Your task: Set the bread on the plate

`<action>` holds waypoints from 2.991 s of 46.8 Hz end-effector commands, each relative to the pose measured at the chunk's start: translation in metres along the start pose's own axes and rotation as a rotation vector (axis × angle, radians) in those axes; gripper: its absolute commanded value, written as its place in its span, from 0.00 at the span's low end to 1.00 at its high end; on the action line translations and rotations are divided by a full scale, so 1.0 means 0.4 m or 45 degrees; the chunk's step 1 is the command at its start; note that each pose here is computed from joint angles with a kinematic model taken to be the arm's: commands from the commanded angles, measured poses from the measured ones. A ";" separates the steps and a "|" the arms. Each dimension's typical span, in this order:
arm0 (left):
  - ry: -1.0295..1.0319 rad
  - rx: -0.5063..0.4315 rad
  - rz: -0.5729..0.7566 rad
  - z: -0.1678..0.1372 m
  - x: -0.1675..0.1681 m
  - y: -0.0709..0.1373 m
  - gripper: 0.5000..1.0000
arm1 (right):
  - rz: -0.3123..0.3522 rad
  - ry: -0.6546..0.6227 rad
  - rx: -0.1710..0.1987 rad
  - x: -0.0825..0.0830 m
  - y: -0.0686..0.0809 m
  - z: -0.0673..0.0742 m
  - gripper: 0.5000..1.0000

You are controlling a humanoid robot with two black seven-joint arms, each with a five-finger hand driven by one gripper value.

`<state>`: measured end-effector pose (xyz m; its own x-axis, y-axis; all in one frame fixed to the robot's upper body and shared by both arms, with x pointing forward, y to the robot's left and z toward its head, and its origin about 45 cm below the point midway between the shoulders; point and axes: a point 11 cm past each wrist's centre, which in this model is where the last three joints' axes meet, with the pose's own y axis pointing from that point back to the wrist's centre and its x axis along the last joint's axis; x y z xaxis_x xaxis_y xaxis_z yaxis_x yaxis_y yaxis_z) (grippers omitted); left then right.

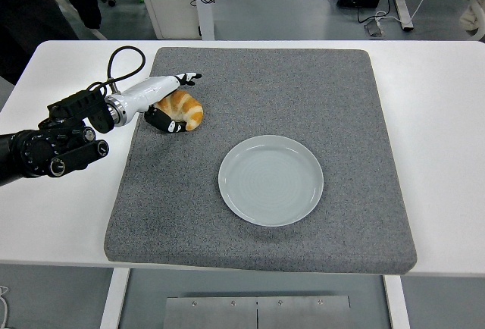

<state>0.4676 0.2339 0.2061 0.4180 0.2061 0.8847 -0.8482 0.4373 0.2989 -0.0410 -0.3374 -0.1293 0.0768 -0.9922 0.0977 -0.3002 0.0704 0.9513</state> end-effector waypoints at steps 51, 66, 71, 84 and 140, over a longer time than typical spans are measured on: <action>0.088 -0.062 0.123 0.035 0.208 0.008 0.35 | -0.001 0.000 0.000 0.000 0.000 0.000 1.00; 0.124 -0.166 0.136 0.083 0.281 0.030 0.37 | -0.001 0.000 0.000 0.000 0.000 0.000 1.00; 0.133 -0.212 0.131 0.115 0.283 0.029 0.37 | -0.001 0.000 0.000 0.000 0.000 0.000 1.00; 0.118 -0.335 0.090 0.205 0.275 0.029 0.38 | -0.001 0.000 0.000 0.000 0.000 0.000 1.00; -0.084 -0.695 -0.091 0.451 0.158 0.068 0.41 | -0.001 0.000 0.000 0.000 0.000 0.000 1.00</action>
<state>0.4141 0.1034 0.3381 0.4284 0.1199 0.8956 -0.5265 0.8386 0.1396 -0.0410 -0.3373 -0.1294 0.0768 -0.9923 0.0969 -0.3002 0.0697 0.9513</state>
